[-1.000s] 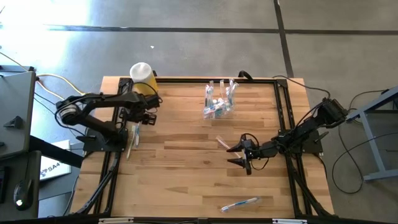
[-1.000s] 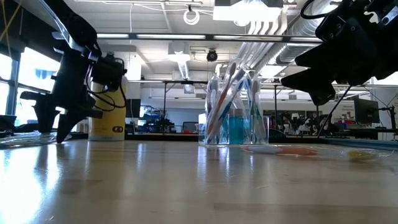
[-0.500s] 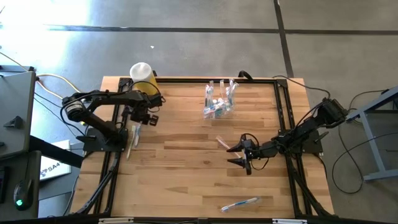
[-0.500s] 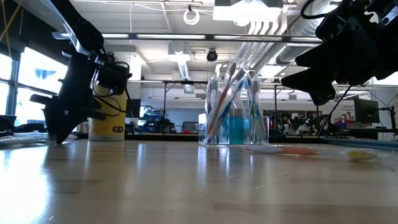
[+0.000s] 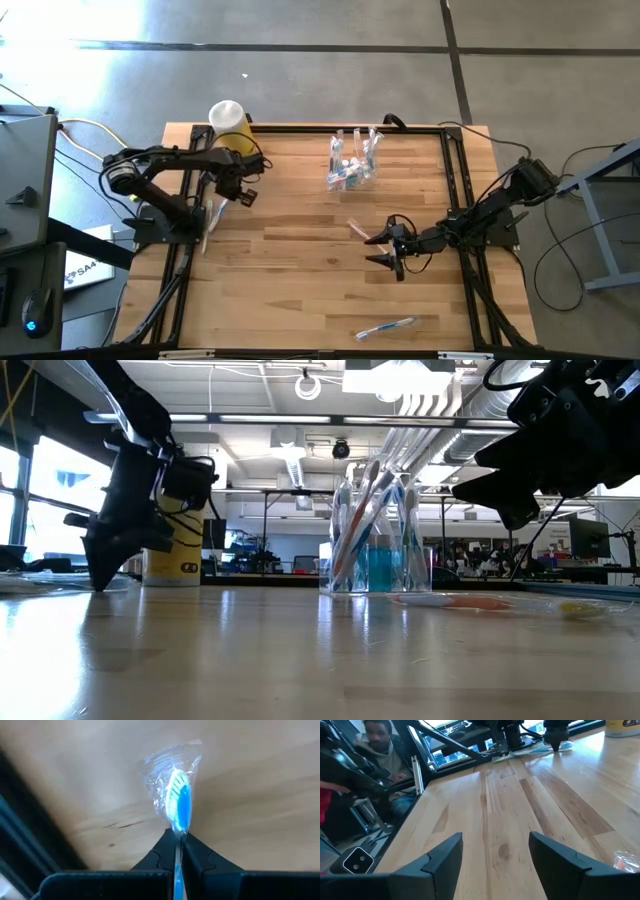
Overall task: Pick & Place toothbrushing station
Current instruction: Put the blue toothbrush into the transparent organizer
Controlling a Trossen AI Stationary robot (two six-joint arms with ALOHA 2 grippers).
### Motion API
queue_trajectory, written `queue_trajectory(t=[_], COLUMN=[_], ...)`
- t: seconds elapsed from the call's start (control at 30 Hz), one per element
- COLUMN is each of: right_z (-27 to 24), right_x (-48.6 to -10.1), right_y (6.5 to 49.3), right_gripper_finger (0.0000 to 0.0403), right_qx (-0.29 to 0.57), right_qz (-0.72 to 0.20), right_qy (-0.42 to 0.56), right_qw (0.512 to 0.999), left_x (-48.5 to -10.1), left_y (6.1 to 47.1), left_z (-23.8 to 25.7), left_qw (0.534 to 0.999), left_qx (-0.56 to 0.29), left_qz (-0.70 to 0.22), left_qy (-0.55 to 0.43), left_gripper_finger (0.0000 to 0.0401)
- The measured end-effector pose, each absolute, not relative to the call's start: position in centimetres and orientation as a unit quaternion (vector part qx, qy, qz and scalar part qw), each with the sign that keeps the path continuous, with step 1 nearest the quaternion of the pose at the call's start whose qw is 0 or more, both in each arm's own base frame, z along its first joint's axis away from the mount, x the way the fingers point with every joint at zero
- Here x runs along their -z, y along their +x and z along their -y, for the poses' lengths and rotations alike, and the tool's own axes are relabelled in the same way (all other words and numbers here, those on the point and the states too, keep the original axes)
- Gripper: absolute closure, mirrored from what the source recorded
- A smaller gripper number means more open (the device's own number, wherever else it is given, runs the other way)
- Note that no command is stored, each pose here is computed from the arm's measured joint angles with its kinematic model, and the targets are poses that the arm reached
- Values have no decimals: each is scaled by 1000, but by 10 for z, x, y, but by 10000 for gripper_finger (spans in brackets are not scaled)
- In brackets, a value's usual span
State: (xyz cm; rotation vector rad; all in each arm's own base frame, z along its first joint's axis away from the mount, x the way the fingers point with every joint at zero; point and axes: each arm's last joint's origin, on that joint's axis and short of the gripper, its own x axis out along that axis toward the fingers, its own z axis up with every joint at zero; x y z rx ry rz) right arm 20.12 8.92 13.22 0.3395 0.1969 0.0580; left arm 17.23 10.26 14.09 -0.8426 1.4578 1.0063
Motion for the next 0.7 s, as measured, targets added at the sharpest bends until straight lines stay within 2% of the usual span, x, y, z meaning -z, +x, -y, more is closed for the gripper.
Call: queue_trajectory(t=[0.23,0.37,0.53,0.7], right_z=[-89,-90,-95,-112], right_x=[-132,-132,-138,-154], right_y=[201,201,201,200], right_gripper_finger=[183,183,183,183], right_qx=[-30,-32,-93,-157], right_qz=[-99,-101,-83,-18], right_qy=[169,171,173,116], right_qw=[980,980,977,981], left_x=[-183,-213,-238,-255], left_y=[208,226,246,267], left_z=[-76,-46,-2,48], left_qw=[698,796,884,941], left_qx=[-325,-240,-120,20], left_qz=[-536,-453,-349,-238], left_qy=[-346,-323,-287,-241], left_gripper_finger=[399,400,400,400])
